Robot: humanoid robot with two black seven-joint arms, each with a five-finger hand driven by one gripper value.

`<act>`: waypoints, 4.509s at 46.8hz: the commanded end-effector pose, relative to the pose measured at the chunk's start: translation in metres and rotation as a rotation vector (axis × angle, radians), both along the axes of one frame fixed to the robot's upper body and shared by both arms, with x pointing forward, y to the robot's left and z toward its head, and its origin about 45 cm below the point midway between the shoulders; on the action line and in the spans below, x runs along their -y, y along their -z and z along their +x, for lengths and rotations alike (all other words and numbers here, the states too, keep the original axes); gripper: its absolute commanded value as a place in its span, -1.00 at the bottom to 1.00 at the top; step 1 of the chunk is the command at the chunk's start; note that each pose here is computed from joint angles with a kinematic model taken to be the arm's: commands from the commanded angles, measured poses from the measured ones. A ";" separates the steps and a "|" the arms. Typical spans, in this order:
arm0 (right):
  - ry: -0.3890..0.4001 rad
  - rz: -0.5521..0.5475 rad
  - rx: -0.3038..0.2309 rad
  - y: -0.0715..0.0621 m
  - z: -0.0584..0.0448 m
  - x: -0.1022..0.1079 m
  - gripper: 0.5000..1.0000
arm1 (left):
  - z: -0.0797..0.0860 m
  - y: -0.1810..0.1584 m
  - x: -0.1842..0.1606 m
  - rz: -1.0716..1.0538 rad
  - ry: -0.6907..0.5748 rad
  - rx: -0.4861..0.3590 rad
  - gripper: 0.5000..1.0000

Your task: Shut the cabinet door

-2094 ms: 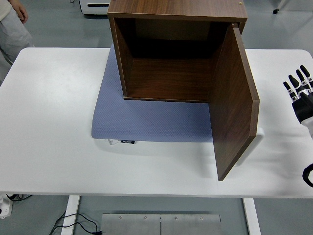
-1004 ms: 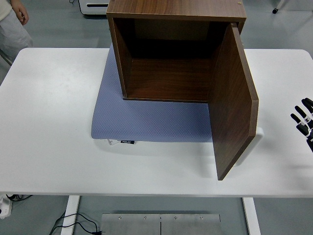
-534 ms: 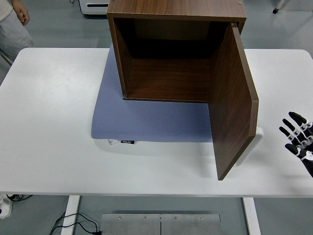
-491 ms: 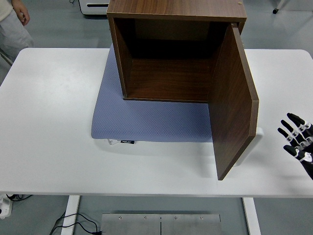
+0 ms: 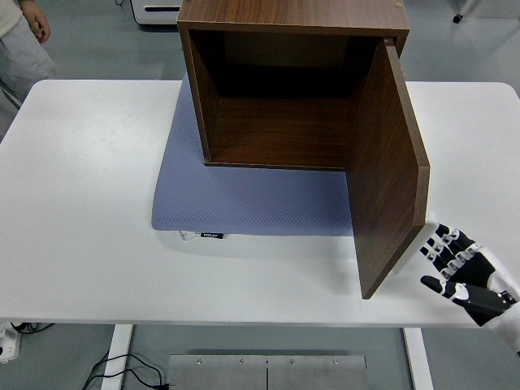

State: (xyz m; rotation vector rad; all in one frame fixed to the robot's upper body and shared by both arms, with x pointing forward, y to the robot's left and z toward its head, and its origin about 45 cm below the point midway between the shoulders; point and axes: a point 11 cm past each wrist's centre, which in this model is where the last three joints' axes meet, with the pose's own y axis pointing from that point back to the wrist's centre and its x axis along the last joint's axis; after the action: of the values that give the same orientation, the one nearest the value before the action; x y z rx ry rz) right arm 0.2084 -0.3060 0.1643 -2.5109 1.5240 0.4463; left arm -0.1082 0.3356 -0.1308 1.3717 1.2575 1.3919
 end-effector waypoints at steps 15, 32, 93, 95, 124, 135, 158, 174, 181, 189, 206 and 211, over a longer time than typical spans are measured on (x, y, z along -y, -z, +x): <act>-0.068 0.016 0.040 -0.008 0.015 -0.022 1.00 | 0.000 0.000 0.000 0.000 0.000 0.000 1.00; -0.137 0.028 0.085 -0.018 0.032 -0.043 1.00 | -0.001 0.000 0.000 0.000 0.000 -0.002 1.00; -0.381 -0.010 0.176 -0.039 0.086 -0.115 1.00 | 0.000 0.000 0.000 0.000 0.000 0.000 1.00; -0.391 -0.005 0.193 -0.044 0.090 -0.120 1.00 | 0.000 0.000 0.000 0.000 0.000 0.000 1.00; -0.451 0.002 0.169 -0.034 0.118 -0.165 1.00 | 0.000 0.000 0.000 0.000 0.000 0.000 1.00; -0.468 0.000 0.171 -0.034 0.125 -0.178 1.00 | 0.000 0.000 0.000 0.000 0.000 0.000 1.00; -0.441 0.047 0.194 -0.061 0.159 -0.192 1.00 | -0.001 0.000 0.000 0.000 0.000 -0.002 1.00; -0.370 0.083 0.169 -0.069 0.186 -0.197 1.00 | 0.000 0.000 0.000 0.000 0.000 0.000 1.00; -0.325 0.100 0.170 -0.081 0.202 -0.193 1.00 | 0.000 0.000 0.000 0.000 0.000 0.000 1.00; -0.285 0.124 0.168 -0.089 0.210 -0.190 1.00 | 0.000 0.000 0.000 0.000 0.000 0.000 1.00; -0.186 0.159 0.137 -0.083 0.214 -0.170 1.00 | 0.000 0.000 0.000 0.000 0.000 0.000 1.00; -0.219 0.159 0.139 -0.080 0.206 -0.171 1.00 | 0.000 0.000 0.000 0.000 0.000 0.000 1.00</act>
State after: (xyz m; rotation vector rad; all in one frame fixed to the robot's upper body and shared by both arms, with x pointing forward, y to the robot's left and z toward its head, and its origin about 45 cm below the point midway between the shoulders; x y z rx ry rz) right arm 0.4190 -0.1359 0.2458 -2.5203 1.1476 0.3969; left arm -0.1082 0.3356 -0.1308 1.3716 1.2576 1.3917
